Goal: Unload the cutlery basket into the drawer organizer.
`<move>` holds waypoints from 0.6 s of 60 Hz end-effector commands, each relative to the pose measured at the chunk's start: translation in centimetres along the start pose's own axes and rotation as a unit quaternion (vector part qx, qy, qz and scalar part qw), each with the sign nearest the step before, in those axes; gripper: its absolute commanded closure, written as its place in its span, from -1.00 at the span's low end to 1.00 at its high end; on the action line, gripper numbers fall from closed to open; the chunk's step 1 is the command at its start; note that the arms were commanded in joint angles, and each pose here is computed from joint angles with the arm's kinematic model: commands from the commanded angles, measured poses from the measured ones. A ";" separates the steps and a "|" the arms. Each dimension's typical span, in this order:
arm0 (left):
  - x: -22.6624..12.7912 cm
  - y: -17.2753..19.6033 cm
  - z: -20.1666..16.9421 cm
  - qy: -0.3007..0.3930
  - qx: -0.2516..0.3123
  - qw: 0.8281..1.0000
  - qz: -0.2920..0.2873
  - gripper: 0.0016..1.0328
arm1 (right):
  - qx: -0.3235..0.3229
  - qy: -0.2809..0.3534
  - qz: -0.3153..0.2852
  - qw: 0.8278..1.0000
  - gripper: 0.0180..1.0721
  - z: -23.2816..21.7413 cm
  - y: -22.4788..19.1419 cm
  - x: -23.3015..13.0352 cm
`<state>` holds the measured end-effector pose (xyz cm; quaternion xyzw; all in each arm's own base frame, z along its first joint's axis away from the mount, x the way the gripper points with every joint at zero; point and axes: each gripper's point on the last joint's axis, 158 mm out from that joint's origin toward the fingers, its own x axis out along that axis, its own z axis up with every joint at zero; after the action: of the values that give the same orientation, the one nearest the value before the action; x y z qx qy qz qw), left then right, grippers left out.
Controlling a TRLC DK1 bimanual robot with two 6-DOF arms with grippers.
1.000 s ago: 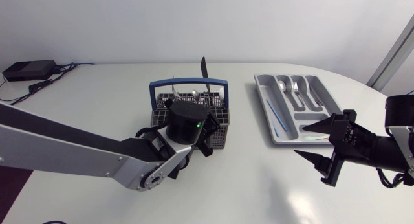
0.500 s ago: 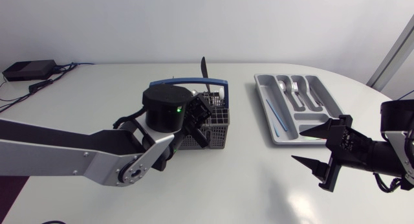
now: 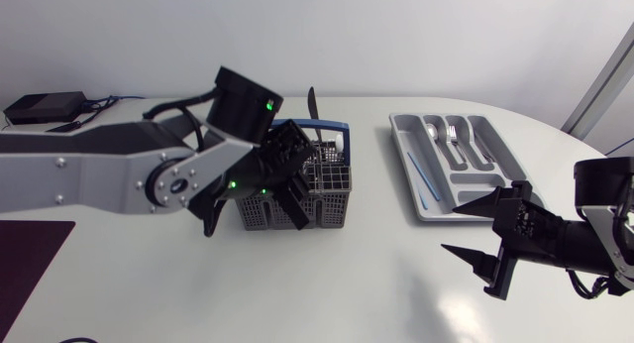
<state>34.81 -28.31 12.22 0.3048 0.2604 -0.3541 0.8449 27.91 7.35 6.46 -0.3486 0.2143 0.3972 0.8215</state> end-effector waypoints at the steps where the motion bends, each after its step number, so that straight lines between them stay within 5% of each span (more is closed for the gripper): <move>1: -1.4 1.5 2.8 -0.023 -0.061 0.998 -0.008 0.00 | 0.010 0.000 0.008 1.000 -0.58 -0.3 0.9 0.3; 12: -0.2 2.0 2.3 0.038 -0.155 0.985 -0.071 0.00 | 0.011 0.000 0.008 1.000 -0.58 -0.3 1.3 0.2; 36: 1.8 1.1 0.8 0.112 -0.200 0.968 -0.099 -0.02 | 0.011 0.003 0.012 1.000 -0.58 -0.6 1.7 0.3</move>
<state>36.35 -28.57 12.24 0.1547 0.4374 -0.3454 0.8158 27.45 7.59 6.17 -0.3488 0.2138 0.4000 0.8202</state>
